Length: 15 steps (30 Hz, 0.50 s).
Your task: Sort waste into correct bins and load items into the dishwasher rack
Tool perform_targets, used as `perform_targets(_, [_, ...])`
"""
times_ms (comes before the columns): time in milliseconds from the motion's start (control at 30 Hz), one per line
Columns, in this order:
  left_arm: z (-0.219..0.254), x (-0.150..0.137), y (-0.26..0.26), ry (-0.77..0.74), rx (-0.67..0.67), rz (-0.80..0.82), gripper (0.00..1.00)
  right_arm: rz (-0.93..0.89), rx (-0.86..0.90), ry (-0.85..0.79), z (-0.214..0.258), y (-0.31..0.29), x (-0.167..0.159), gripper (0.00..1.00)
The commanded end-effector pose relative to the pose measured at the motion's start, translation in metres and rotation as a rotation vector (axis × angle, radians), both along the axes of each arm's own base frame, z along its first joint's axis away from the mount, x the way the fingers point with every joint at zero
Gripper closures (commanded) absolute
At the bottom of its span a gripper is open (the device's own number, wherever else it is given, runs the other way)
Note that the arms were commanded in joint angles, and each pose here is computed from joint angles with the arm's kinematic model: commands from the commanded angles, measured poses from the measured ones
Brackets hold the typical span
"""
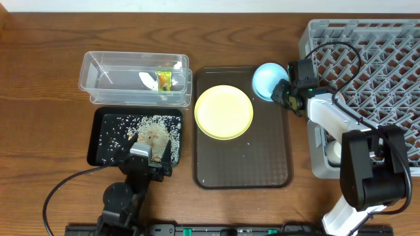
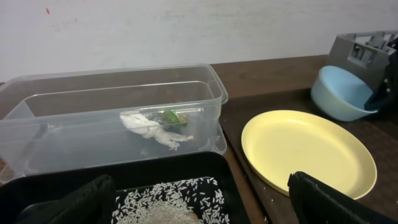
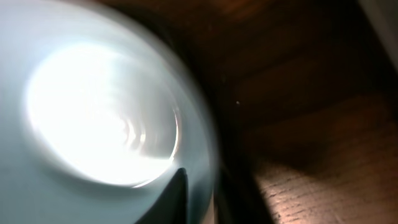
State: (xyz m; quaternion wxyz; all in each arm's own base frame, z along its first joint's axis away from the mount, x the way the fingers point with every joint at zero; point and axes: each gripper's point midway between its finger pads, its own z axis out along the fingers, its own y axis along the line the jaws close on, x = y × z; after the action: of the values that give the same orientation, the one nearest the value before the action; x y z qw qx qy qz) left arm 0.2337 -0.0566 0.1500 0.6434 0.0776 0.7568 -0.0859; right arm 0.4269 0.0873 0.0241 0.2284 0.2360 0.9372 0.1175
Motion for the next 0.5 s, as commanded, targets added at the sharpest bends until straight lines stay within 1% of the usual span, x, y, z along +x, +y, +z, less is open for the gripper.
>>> perform_targets(0, [-0.014, 0.001, 0.004, 0.023, 0.026, 0.017, 0.09, 0.003, 0.011, -0.019, 0.011, 0.004, 0.0, 0.99])
perform_targets(133, [-0.014, 0.001, 0.004, 0.023, 0.026, 0.017, 0.09, 0.054, -0.009, -0.099, 0.049, 0.004, 0.001, 0.99])
perform_targets(233, [-0.014, 0.001, 0.004, 0.023, 0.026, 0.017, 0.09, 0.058, -0.093, -0.174, 0.086, -0.01, -0.003, 0.99])
perform_targets(367, [-0.014, 0.001, 0.004, 0.023, 0.026, 0.017, 0.09, -0.044, -0.336, -0.268, 0.143, -0.059, -0.019, 0.99])
perform_targets(433, [-0.014, 0.001, 0.004, 0.023, 0.026, 0.017, 0.09, -0.123, -0.479, -0.309, 0.172, -0.087, -0.031, 0.99])
perform_targets(467, [-0.014, 0.001, 0.004, 0.023, 0.026, 0.017, 0.09, -0.184, -0.578, -0.333, 0.192, -0.106, -0.041, 0.99])
